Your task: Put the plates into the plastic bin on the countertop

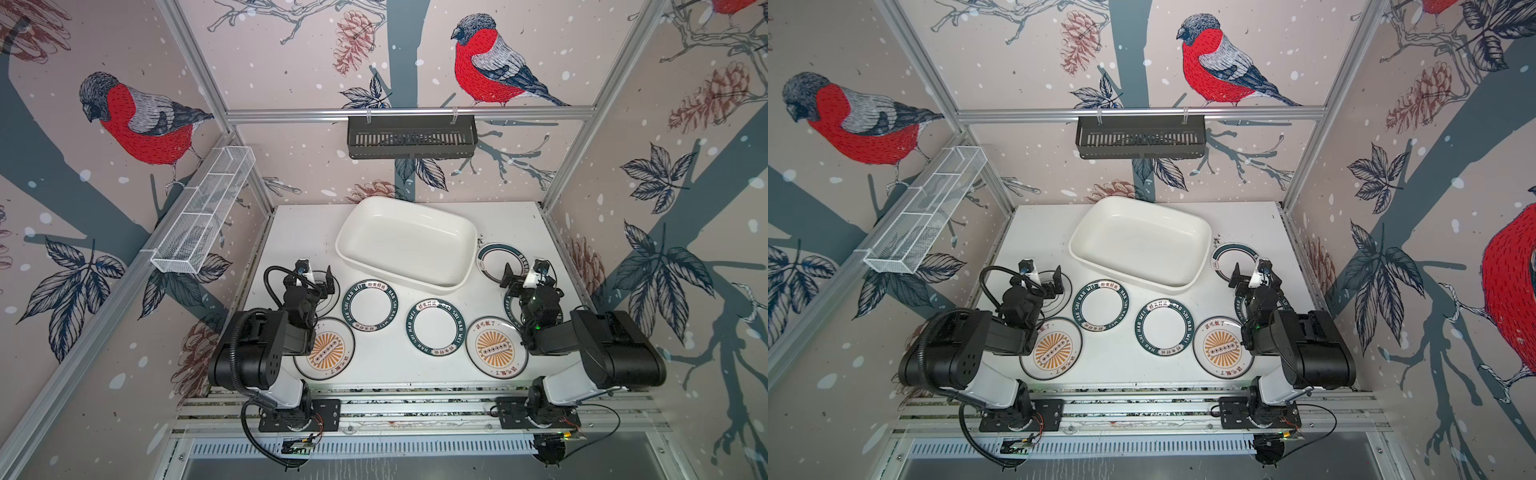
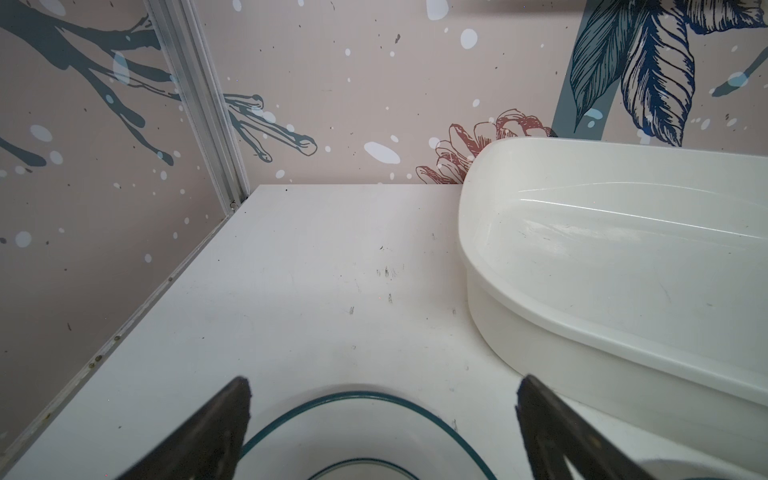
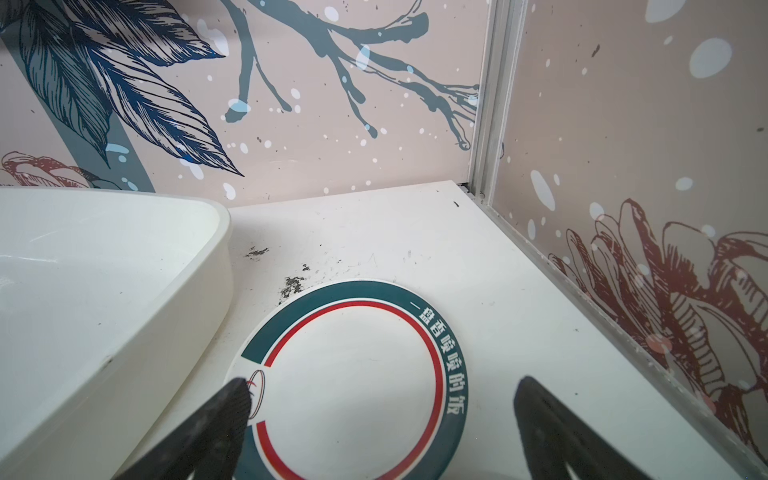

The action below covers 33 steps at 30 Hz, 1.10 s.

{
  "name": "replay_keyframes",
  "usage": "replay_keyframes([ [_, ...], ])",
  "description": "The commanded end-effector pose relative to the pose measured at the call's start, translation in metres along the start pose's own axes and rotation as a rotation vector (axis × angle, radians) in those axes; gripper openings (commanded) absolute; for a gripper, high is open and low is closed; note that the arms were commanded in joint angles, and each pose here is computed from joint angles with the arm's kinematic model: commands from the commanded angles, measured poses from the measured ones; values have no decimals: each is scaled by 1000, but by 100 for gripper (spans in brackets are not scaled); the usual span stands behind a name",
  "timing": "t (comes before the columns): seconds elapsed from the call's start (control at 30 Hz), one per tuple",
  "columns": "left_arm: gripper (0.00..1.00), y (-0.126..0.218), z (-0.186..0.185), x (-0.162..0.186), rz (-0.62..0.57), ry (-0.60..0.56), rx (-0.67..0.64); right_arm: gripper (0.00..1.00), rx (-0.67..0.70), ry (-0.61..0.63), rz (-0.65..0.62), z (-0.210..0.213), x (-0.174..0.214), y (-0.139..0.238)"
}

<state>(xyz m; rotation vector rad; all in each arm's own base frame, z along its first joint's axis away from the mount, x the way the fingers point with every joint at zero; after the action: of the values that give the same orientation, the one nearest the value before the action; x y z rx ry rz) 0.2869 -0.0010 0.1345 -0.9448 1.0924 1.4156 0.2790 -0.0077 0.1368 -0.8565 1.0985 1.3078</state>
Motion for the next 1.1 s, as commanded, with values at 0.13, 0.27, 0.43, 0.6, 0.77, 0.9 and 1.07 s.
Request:
replay_keyframes([
  [0.13, 99, 1, 2, -10, -27, -10, -4, 99, 8, 13, -16, 0, -2, -1],
  [0.27, 99, 3, 4, -19, -32, -10, 2, 100, 9, 13, -15, 0, -2, -1],
  [0.43, 99, 0, 6, -34, -7, -27, 34, 100, 8, 13, -16, 0, -3, -1],
  [0.6, 98, -15, 10, -52, 125, -65, 78, 100, 9, 13, -15, 0, -3, -1],
  [0.77, 97, -18, 3, -68, 188, -94, 243, 99, 9, 13, -14, 0, -2, -1],
  [0.9, 97, -16, -1, -84, 217, -91, 363, 100, 10, 15, -17, 0, -3, -1],
  [1.07, 97, -14, 1, -104, 263, -95, 431, 99, 75, 16, 2, 5, -18, -12],
])
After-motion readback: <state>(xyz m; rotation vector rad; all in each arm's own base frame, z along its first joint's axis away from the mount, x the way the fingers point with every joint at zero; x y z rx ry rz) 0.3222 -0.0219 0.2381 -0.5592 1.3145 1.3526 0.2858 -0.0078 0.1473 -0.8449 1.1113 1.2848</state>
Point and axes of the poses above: each gripper's point midway between its finger pads, its own y axis back along the fingers, its own z axis along the line the jaws close on, x = y × z, the point moved 9 cm from there along y, back along the fingers, and after that the axes turned 15 degrees about -y, right-handed, at the moved point
